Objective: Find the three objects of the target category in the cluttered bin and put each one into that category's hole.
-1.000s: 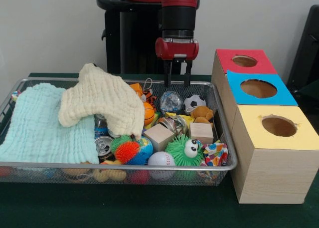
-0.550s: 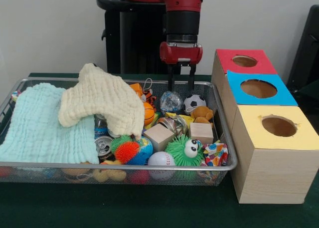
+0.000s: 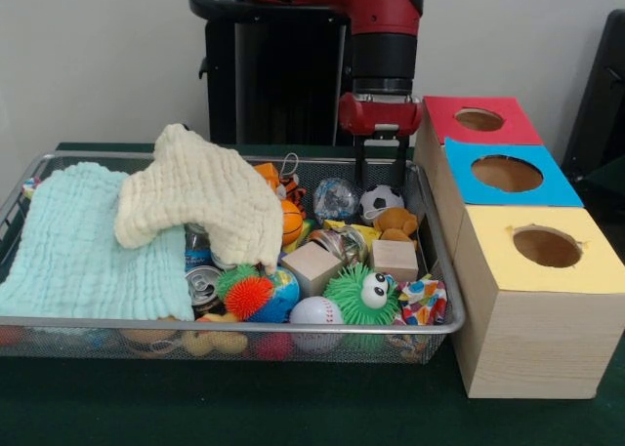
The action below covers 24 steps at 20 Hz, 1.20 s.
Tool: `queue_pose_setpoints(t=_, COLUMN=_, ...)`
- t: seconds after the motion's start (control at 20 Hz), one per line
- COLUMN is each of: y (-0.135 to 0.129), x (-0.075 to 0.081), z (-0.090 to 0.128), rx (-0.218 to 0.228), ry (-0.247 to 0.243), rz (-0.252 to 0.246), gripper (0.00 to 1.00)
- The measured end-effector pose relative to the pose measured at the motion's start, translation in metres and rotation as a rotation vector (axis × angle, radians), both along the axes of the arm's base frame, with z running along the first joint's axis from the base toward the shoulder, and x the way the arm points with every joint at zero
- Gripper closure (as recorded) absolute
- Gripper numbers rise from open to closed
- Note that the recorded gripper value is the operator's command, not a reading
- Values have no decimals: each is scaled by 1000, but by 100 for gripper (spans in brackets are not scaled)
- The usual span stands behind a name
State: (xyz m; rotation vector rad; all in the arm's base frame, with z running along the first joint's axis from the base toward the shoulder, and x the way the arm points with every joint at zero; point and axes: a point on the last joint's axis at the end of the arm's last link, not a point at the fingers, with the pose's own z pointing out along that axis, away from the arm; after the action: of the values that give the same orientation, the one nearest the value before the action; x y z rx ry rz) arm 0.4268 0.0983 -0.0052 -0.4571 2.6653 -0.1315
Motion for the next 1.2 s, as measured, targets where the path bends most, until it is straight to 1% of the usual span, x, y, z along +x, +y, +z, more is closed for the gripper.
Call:
queue_pose_setpoints(t=0.15, y=6, x=-1, z=-3, rx=0, ry=-3, rz=-1, gripper=0)
queue_pose_setpoints(t=0.35, y=8, x=-3, z=-8, rx=1, ry=-5, rz=-6, gripper=0)
queue_pose_setpoints(t=0.5, y=7, x=-8, z=-15, rx=0, ry=0, rz=-16, gripper=0)
queue_pose_setpoints(t=0.55, y=8, x=-9, z=-17, rx=1, ry=-5, rz=-17, gripper=0)
queue_pose_setpoints(t=0.7, y=8, x=-7, z=-19, rx=3, ry=-44, rz=-15, gripper=0)
queue_pose_setpoints(t=0.75, y=8, x=-7, z=-20, rx=5, ry=-73, rz=-12, gripper=0)
queue_pose_setpoints(t=0.9, y=7, x=-8, z=-22, rx=7, ry=-94, rz=-12, gripper=0)
queue_pose_setpoints(t=1.0, y=7, x=-8, z=-24, rx=10, ry=-116, rz=-11, gripper=0)
queue_pose_setpoints(t=1.2, y=7, x=-7, z=-26, rx=12, ry=-138, rz=-14, gripper=0)
